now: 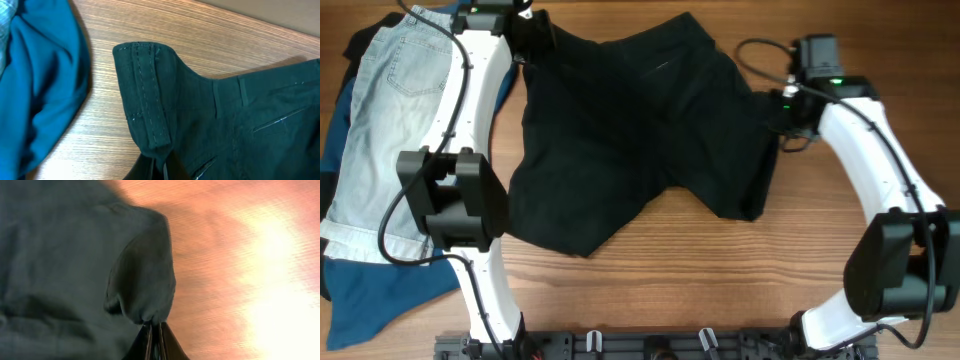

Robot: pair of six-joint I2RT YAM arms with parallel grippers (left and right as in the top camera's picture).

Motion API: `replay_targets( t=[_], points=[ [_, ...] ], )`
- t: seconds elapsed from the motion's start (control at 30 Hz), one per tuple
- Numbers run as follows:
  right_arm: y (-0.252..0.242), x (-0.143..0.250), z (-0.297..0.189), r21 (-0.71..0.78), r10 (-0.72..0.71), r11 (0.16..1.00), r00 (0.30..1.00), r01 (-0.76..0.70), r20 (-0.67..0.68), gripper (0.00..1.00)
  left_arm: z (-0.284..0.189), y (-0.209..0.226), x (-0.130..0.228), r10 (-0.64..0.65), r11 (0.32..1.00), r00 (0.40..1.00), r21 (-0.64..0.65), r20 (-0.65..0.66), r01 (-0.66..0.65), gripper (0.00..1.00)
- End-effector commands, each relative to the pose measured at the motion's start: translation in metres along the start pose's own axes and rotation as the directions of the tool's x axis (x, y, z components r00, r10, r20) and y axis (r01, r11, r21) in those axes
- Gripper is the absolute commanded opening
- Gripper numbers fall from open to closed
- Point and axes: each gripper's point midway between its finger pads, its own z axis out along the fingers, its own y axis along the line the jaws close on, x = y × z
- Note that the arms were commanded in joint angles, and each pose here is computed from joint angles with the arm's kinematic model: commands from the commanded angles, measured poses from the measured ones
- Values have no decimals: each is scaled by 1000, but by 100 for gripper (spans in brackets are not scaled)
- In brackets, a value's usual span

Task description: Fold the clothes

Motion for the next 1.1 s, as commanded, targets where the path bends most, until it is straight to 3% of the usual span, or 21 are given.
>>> replay_targets(
  t=[0.0,0.27,0.3,0.33,0.37,0.43,0.47,0.5,0.57,0.67,0.77,1.07],
  points=[
    [-29,12,-1,-11,124,992,988,-125,-91,4,-3,14,-5,-30,999,1000,-19,4,30,4],
    [-60,56,-11,72,180,983,944,-166,-278,4,-3,16,5,-31,999,999,-30,-33,30,4],
    [-57,55,-11,54,165,986,947,-157,-276,6,-3,17,8,-32,999,998,-34,-45,30,18],
    [-53,53,-13,30,154,988,949,-152,-273,6,-4,17,9,-31,999,998,-36,-50,29,41],
    [-48,51,-17,-4,133,990,954,-139,-268,8,-7,17,9,-23,999,998,-34,-51,22,57],
    [-42,40,-35,-43,107,992,971,-119,-212,29,-28,15,3,22,999,999,-29,-25,-23,95],
    [-41,35,-45,-52,99,993,977,-110,-189,39,-39,14,-2,24,999,1000,-30,-2,-24,100],
    [-39,29,-60,-64,80,994,984,-92,-159,60,-58,14,-10,25,999,999,-33,39,-24,100],
    [-37,25,-83,-73,65,994,989,-75,-134,74,-89,10,-21,30,999,994,-22,102,-27,100],
    [-21,25,-103,-153,-6,988,992,-13,-122,76,-133,4,-33,51,999,981,-3,186,-51,100],
    [6,42,-90,-183,-96,981,981,64,-169,76,-157,2,-37,53,998,972,7,229,-56,100],
    [94,122,15,-244,-228,958,923,154,-311,77,-138,20,-35,30,999,982,-22,188,-26,100]
  ],
)
